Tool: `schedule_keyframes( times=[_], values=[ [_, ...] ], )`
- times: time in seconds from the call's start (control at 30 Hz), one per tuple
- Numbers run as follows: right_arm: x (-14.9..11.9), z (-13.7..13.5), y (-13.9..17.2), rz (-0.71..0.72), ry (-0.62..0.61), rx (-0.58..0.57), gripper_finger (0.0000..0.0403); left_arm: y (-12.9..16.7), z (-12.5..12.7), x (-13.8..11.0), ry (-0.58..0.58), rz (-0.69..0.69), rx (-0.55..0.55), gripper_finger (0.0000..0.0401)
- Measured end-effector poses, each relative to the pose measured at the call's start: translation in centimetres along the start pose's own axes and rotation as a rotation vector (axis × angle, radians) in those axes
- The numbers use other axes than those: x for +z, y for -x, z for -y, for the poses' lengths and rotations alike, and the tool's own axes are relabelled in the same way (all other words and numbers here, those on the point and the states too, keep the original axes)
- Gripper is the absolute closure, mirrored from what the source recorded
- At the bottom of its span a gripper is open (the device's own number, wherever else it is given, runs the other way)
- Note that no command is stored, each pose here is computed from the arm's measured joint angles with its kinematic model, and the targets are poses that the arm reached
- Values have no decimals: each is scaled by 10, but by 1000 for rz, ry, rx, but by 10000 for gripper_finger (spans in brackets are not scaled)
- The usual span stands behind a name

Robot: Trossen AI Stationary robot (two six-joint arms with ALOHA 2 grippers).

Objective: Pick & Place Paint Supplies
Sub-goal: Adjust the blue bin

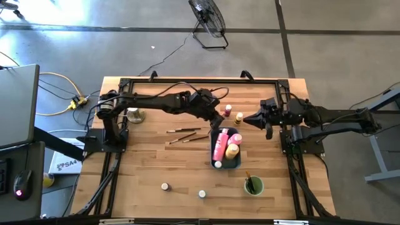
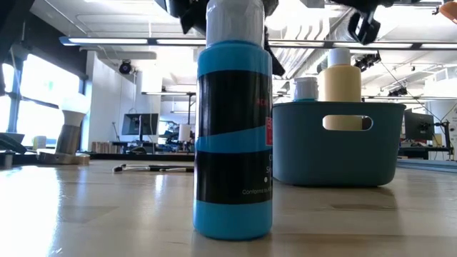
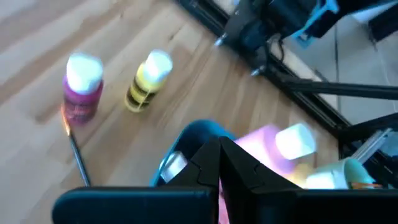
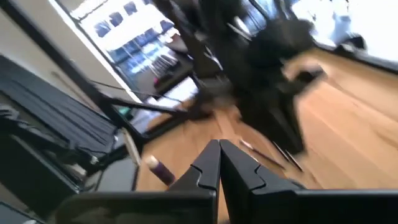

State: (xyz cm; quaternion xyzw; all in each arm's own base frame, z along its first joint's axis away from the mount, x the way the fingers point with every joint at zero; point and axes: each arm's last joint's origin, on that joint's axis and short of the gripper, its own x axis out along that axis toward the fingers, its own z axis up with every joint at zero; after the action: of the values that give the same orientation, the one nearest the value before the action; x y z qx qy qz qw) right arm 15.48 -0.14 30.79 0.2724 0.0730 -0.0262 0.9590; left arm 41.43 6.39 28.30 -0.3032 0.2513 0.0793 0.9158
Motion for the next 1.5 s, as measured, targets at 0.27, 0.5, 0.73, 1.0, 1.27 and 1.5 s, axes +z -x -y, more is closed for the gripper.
schedule_keyframes(
  times=[0.27, 0.5, 0.73, 1.0, 1.27, 1.5],
  values=[
    [-16, 11, 4, -145, -101, -142, 401, 40, 7, 0, -93, -97, 54, 401],
    [-36, 23, 7, -349, -208, -298, 401, 63, 16, 7, -162, -56, 30, 401],
    [-53, 32, 5, -543, -276, -428, 401, 78, 21, 13, -189, -13, 14, 401],
    [-65, 35, -13, -642, -265, -469, 401, 83, 24, 15, -213, 10, 5, 401],
    [-100, 47, -33, -661, -297, -410, 401, 89, 25, 16, -237, 17, 5, 401],
    [-125, 57, -32, -635, -349, -429, 401, 93, 27, 17, -244, 20, -12, 401]
  ],
)
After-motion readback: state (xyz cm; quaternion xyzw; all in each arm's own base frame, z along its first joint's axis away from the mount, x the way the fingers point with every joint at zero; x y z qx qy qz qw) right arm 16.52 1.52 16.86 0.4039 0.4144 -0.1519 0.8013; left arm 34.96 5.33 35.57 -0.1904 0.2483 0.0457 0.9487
